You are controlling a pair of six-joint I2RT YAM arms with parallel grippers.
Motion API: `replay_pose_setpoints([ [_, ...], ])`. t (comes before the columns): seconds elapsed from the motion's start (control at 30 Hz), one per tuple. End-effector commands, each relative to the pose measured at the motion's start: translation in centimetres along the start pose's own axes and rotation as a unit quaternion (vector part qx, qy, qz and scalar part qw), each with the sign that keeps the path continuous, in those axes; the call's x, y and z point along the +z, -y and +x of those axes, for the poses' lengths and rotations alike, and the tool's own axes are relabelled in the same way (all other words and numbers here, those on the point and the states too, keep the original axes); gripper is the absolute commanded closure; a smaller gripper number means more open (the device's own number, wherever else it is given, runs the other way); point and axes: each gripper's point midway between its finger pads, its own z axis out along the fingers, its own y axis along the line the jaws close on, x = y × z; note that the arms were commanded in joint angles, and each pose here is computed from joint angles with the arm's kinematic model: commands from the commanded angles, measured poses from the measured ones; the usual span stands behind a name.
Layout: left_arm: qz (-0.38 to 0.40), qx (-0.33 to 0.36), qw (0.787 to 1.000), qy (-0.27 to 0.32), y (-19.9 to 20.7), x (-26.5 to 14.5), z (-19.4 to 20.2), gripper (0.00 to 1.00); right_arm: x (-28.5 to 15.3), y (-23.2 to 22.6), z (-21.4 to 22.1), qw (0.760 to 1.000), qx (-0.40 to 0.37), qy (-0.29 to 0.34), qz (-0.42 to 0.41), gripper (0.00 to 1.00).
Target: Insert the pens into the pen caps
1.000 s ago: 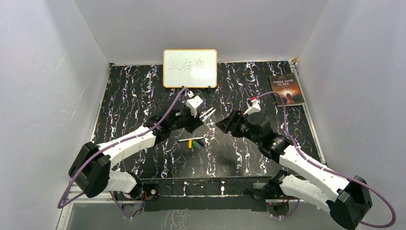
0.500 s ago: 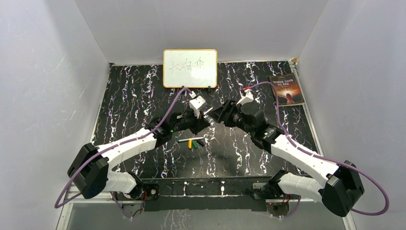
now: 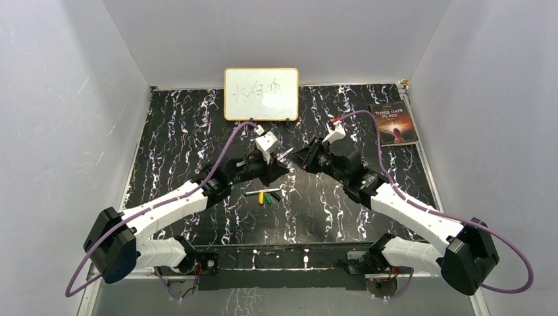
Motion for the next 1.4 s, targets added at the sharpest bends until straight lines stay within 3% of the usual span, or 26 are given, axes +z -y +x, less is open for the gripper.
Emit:
replay_pose_setpoints([
  [0.0,0.015,0.004,1.000,0.022,1.0,-0.5,-1.8,1.00,-0.9,-2.0,-2.1,0.999,-0.008,0.032,-0.031,1.00],
  [0.1,0.020,-0.001,1.000,0.020,1.1,-0.2,-1.9,1.00,-1.2,-2.6,-2.1,0.999,-0.003,0.030,-0.044,1.00],
  [0.2,0.031,-0.005,0.999,0.020,1.5,0.0,-2.0,0.75,-1.5,-3.3,-2.2,0.998,-0.003,0.029,-0.059,1.00],
  [0.37,0.042,-0.008,0.999,0.010,1.8,0.5,-1.5,0.72,-1.7,-3.7,-2.1,0.998,-0.003,0.024,-0.065,1.00],
  [0.63,0.047,-0.011,0.999,0.014,2.1,1.0,-1.6,0.79,-1.6,-3.1,-0.8,0.998,0.010,0.002,-0.066,1.00],
  [0.77,0.046,-0.006,0.999,0.021,2.2,1.1,-2.2,1.00,-1.8,-2.6,-0.4,0.998,0.013,0.002,-0.059,1.00],
  [0.97,0.046,-0.004,0.999,0.020,2.2,1.2,-2.3,1.00,-1.9,-2.0,0.0,0.999,0.011,-0.005,-0.051,1.00],
  [1.0,0.038,-0.005,0.999,0.020,1.9,1.1,-2.2,1.00,-2.0,-2.0,0.0,0.999,0.009,-0.004,-0.051,0.96],
  [1.1,0.017,-0.004,1.000,0.022,1.3,0.6,-1.7,1.00,-2.6,-2.0,-0.7,0.999,0.003,0.012,-0.047,0.64],
  [1.17,0.009,-0.003,1.000,0.019,1.1,0.1,-1.1,1.00,-3.4,-2.0,-1.7,0.999,-0.004,0.036,-0.040,0.50],
  [1.37,-0.005,0.005,1.000,0.005,0.8,-1.5,0.4,1.00,-6.2,-1.3,-4.1,0.996,-0.039,0.085,-0.004,0.45],
])
